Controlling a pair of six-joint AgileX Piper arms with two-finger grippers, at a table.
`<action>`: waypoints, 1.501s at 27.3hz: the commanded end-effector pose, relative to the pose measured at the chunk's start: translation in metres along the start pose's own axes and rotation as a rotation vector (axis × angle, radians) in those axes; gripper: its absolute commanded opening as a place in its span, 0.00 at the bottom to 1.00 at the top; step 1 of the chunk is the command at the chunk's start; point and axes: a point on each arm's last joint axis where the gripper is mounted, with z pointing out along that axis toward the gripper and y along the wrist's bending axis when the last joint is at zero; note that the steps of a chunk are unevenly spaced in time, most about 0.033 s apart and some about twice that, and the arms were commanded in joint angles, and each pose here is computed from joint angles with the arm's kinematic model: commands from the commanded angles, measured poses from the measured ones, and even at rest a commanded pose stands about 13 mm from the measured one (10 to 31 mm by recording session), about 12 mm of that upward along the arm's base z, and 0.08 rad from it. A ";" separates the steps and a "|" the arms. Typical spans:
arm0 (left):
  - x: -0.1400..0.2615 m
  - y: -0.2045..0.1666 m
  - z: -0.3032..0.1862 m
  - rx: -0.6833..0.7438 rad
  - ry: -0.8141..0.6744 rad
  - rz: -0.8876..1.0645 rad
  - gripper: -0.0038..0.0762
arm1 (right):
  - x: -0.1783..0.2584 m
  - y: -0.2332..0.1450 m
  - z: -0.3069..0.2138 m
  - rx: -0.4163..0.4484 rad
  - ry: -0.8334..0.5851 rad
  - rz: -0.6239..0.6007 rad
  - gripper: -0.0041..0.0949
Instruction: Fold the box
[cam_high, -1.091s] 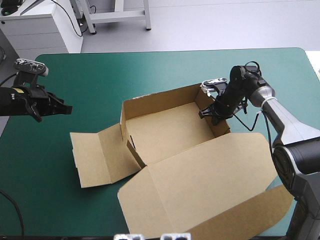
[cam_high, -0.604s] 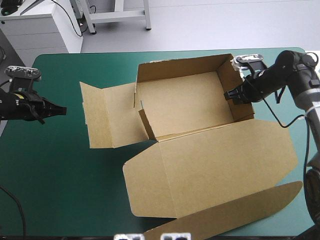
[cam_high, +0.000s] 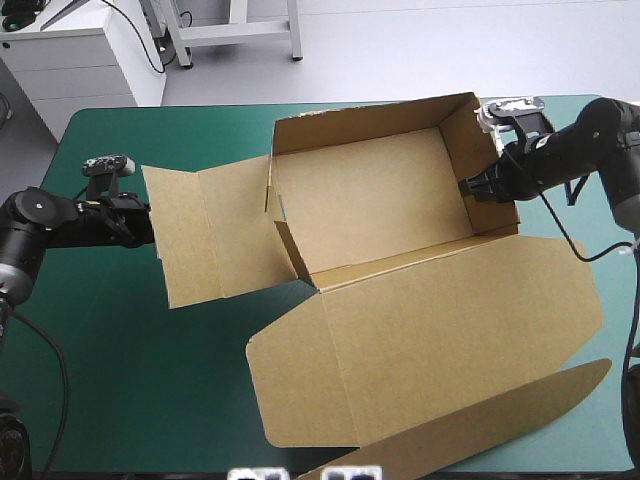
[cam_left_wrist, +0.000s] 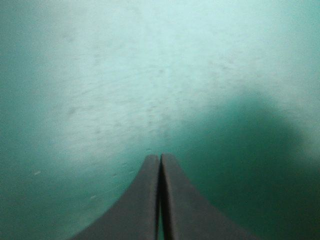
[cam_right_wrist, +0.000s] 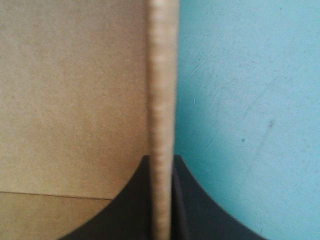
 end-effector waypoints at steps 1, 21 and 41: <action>-0.015 -0.032 -0.007 0.284 -0.134 0.044 0.04 | -0.006 0.012 -0.027 -0.042 -0.116 0.002 0.02; -0.020 -0.099 -0.024 0.894 -0.221 0.040 0.10 | -0.012 0.018 -0.022 0.043 -0.156 0.034 0.03; -0.028 -0.110 -0.024 0.767 -0.157 0.060 0.72 | -0.026 0.042 -0.016 0.093 -0.270 0.099 0.03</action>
